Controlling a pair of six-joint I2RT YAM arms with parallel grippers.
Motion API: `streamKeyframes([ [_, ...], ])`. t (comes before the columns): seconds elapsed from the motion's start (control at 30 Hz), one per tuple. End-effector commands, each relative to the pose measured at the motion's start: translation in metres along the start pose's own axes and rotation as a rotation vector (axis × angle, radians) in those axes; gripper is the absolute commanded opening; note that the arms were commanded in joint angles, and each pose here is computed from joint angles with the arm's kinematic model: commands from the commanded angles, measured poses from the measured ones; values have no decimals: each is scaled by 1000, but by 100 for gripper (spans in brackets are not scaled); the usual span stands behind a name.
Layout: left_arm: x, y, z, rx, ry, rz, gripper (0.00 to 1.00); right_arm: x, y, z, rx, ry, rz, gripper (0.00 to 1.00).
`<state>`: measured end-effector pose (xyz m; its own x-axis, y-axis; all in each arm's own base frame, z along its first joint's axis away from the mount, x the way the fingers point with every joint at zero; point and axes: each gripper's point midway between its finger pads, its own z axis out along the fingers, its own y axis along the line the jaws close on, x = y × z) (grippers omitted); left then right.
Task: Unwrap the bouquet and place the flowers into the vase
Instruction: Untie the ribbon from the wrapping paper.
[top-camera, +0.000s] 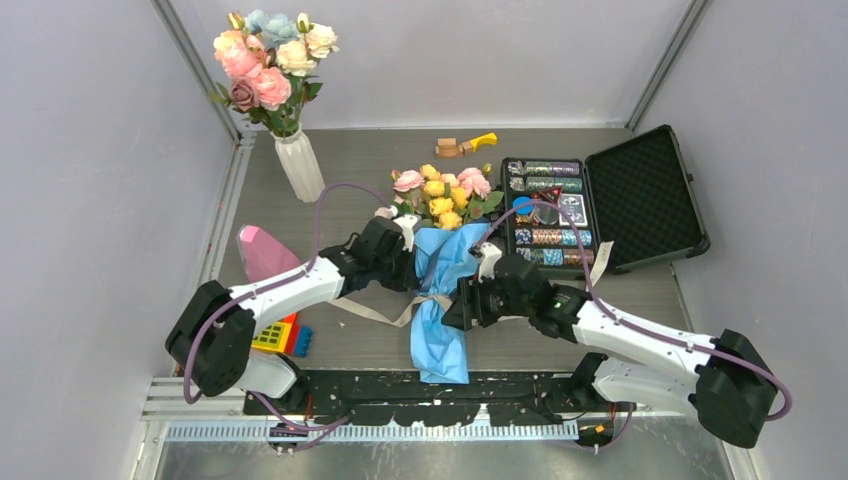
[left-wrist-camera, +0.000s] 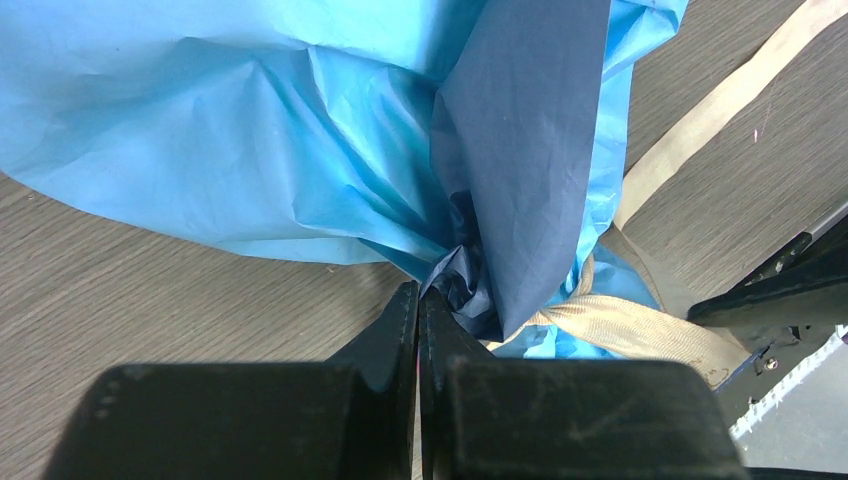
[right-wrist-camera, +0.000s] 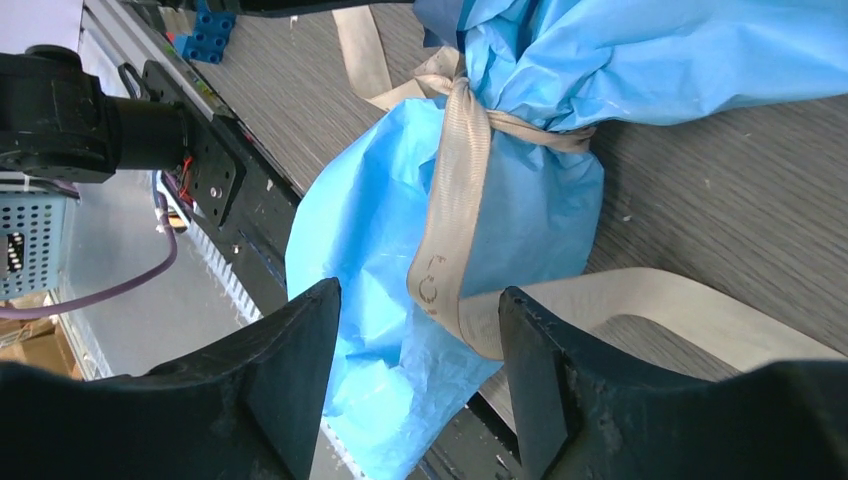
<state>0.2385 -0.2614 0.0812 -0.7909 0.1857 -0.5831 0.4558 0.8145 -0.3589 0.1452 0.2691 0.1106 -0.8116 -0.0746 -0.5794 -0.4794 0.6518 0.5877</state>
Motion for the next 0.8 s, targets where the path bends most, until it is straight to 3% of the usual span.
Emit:
streamKeyframes([
  [0.0, -27, -5, -10, 4, -78, 25, 0, -7, 20, 8, -97, 11, -11, 63],
  [0.07, -27, -5, -11, 4, -80, 26, 0, -5, 18, 10, -84, 36, -15, 56],
  [0.13, -27, -4, -11, 1, -79, 29, 0, -5, 16, 10, -66, 44, -23, 38],
  [0.17, -26, -4, -11, 0, -79, 32, 0, -4, 14, 8, -54, 51, -24, 20],
  [0.23, -25, -4, -10, 4, -73, 45, 0, -13, 16, 3, -29, 41, -37, 4],
  [0.47, -22, -12, -14, 66, -79, 104, 0, -83, 30, -12, 70, -101, -207, 0],
  [0.77, -22, -13, -16, 77, -90, 116, 0, -121, -24, 27, 357, -140, -352, 0],
])
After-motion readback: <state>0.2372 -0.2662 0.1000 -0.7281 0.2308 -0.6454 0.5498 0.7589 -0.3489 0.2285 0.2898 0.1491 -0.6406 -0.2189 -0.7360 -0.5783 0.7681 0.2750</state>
